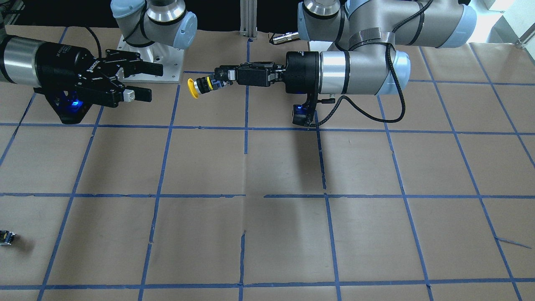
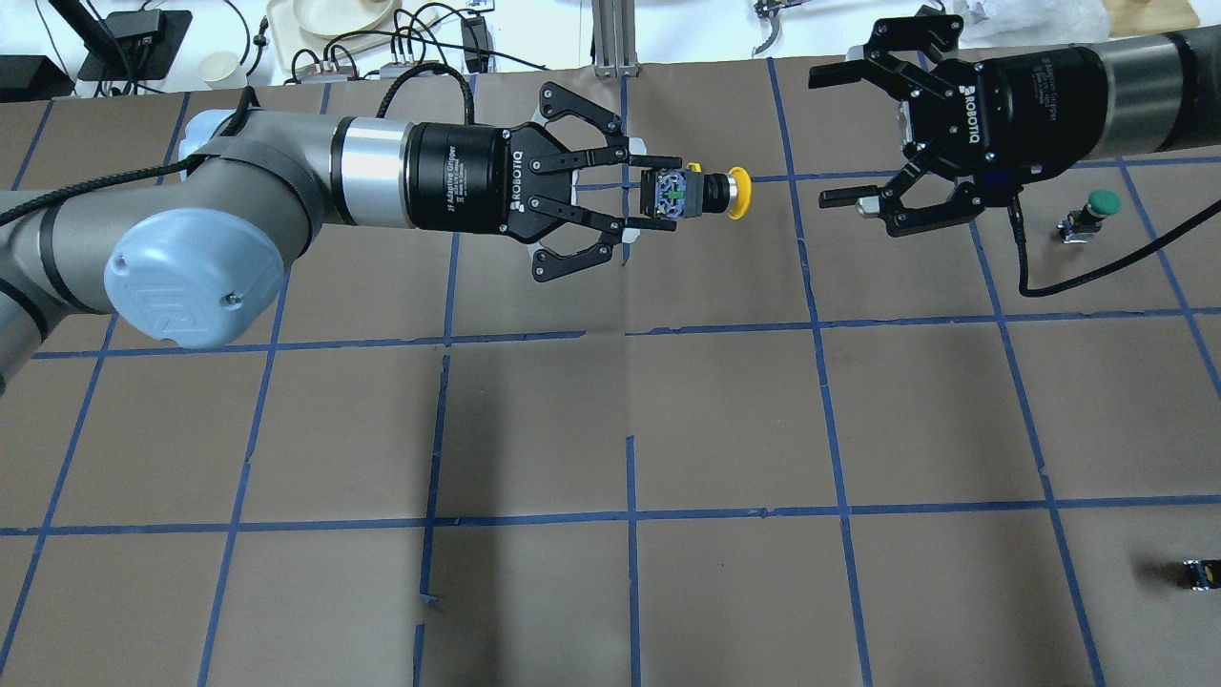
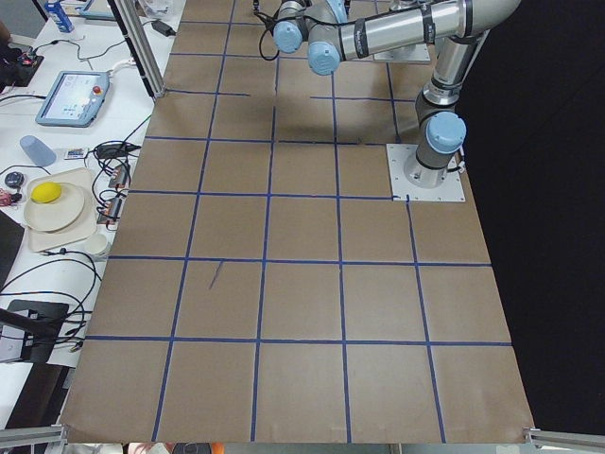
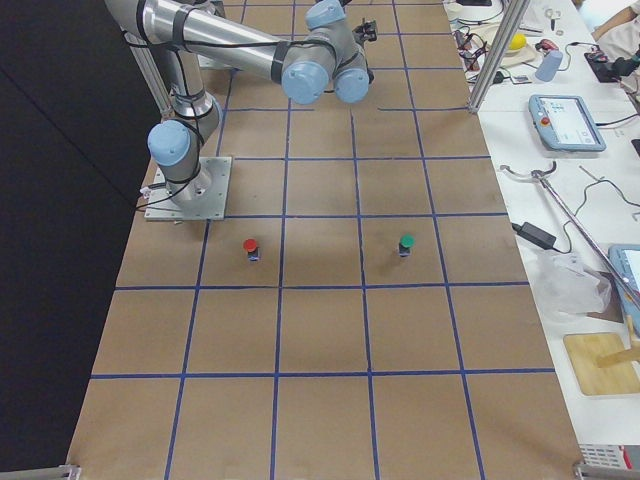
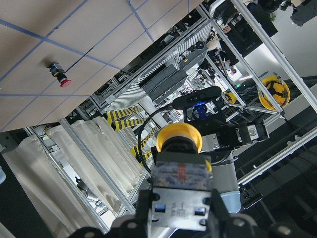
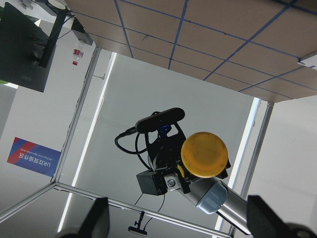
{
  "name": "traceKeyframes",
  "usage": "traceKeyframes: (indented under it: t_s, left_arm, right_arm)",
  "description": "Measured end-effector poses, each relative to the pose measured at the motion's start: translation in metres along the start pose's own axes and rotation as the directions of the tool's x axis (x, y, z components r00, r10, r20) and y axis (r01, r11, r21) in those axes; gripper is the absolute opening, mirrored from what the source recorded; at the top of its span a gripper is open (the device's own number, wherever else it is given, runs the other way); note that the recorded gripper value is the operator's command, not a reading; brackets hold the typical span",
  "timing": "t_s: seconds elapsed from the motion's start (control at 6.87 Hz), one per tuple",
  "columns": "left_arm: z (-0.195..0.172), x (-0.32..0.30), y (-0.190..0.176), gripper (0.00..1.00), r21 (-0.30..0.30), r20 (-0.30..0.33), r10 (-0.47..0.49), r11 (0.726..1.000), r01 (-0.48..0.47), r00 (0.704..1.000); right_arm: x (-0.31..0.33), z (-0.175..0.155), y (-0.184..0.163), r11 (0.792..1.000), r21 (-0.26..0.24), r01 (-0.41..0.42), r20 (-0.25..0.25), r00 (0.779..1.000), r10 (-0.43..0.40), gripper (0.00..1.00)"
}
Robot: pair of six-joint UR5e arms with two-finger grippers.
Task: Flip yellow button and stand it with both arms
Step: 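Hold the yellow button up with the left gripper while the right gripper approaches it, then close the right gripper on the yellow cap and open the left gripper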
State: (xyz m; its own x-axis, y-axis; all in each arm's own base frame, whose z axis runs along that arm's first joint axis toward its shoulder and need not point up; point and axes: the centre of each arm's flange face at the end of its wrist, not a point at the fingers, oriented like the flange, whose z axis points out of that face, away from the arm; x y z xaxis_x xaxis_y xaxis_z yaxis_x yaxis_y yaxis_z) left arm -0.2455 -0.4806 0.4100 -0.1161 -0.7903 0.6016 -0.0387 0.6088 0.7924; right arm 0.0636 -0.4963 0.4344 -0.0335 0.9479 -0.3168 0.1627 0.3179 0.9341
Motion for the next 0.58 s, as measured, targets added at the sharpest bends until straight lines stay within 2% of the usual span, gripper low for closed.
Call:
traceKeyframes:
  t_s: [0.58]
  left_arm:
    - [0.000, -0.002, 0.000, 0.04, 0.000, 0.000, -0.003, 1.000, 0.003, 1.000]
  right_arm:
    - [0.018, 0.035, -0.013, 0.999, -0.031, -0.039, -0.090, 0.995, 0.036, 0.87]
